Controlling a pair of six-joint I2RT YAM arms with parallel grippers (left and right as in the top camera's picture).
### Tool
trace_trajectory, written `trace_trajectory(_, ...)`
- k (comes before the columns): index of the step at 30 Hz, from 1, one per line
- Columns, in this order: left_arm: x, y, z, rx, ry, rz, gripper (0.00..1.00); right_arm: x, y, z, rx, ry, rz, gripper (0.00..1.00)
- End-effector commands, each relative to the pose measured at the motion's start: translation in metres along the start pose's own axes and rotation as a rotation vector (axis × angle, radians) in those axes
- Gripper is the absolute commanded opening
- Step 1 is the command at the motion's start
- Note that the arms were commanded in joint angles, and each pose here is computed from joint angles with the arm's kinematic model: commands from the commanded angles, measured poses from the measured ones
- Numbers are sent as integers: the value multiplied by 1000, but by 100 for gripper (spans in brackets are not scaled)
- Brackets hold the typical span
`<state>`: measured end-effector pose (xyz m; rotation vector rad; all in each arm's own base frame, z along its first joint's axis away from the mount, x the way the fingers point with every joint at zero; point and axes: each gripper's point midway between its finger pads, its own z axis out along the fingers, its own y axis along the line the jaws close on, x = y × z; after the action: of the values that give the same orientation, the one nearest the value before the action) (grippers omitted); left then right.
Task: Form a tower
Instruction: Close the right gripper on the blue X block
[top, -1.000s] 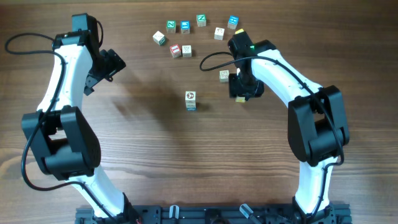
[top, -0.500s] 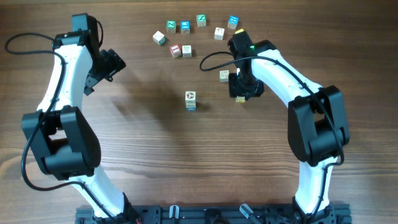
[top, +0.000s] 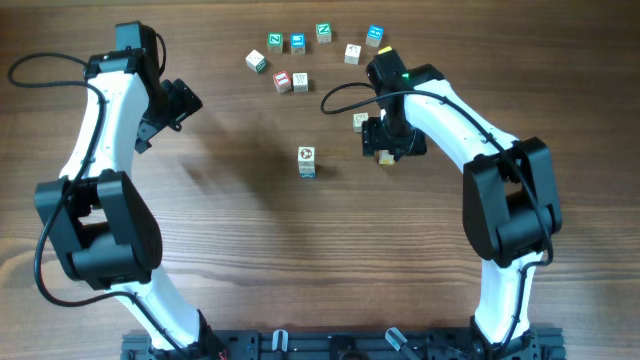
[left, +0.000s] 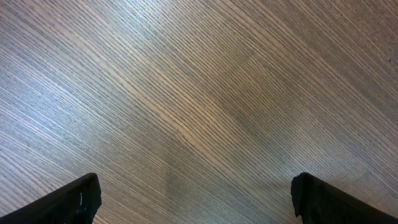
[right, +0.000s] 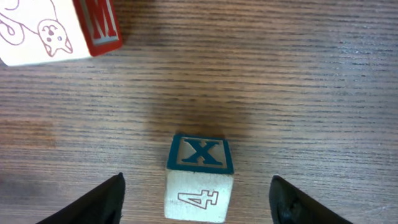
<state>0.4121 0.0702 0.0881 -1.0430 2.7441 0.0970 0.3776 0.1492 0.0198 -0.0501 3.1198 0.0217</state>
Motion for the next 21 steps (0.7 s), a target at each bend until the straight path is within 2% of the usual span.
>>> trace_trajectory(1, -9, 0, -15, 14, -45, -6, 100, 6, -4, 3, 23, 15, -3, 68)
trace_trajectory(4, -9, -1, -15, 14, -44, -6, 100, 5, -4, 3, 22, 14, -2, 65)
trace_trajectory(7, -9, -1, -15, 14, -44, -6, 100, 5, -4, 3, 22, 14, -2, 52)
trace_trajectory(10, -9, 0, -15, 14, -45, -6, 100, 6, -3, 3, 15, 17, -2, 50)
trace_trajectory(14, -9, 0, -15, 14, -45, -6, 100, 9, -1, 3, 4, 30, 0, 42)
trace_trajectory(21, -9, 0, -15, 14, -45, -6, 100, 4, 0, 3, -2, 11, 0, 40)
